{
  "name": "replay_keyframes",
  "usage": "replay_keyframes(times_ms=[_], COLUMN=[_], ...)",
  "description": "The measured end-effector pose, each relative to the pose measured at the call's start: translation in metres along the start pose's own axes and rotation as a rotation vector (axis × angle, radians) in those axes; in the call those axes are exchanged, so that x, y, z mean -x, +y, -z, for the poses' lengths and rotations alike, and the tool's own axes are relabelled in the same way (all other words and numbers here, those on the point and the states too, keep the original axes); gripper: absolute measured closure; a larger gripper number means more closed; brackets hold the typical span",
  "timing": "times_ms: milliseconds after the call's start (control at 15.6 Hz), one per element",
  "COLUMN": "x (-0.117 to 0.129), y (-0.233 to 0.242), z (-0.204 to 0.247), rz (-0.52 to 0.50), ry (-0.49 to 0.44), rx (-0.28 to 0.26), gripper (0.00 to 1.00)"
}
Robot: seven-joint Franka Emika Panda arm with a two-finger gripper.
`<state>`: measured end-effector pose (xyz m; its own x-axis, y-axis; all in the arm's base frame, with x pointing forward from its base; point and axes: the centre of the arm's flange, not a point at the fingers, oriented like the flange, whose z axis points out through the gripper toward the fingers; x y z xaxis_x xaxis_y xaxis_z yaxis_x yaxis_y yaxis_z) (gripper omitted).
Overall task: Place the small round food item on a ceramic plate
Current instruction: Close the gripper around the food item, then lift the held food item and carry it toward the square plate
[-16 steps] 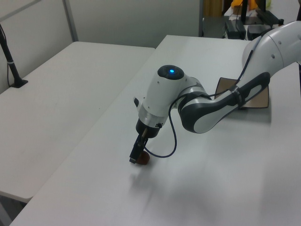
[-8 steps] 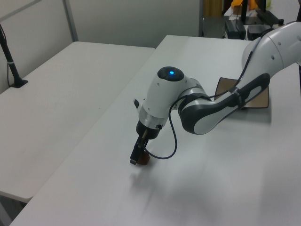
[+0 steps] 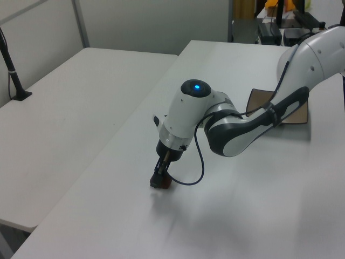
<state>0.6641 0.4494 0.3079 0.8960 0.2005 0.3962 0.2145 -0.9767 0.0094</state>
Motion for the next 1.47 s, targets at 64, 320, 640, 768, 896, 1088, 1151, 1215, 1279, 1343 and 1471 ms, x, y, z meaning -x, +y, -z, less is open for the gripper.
replay_keyframes(times_ms=[64,320,640,768,896,1088,1151,1215,1279,1343,1471], x=[0.001,0.005,0.006,0.005,0.004,-0.006,-0.011,-0.014,-0.017,-0.019,-0.023], y=[0.0,-0.004,-0.007,-0.007,-0.006,-0.001,0.003,0.007,0.011,0.018,0.034], z=[-0.001,-0.005,-0.004,-0.003,0.001,0.022,0.034,0.048,0.063,0.078,0.111], rz=[0.001,0.007,0.011,0.011,0.01,0.0,-0.005,-0.009,-0.013,-0.02,-0.045], ry=[-0.002,-0.011,-0.009,-0.008,-0.004,0.021,0.032,0.042,0.047,0.041,0.019], rx=[0.0,0.001,-0.001,-0.001,-0.002,-0.006,-0.006,-0.006,-0.003,0.008,0.034], gripper=[0.4,0.61,0.85,0.86,0.86,0.86,0.86,0.86,0.86,0.86,0.86])
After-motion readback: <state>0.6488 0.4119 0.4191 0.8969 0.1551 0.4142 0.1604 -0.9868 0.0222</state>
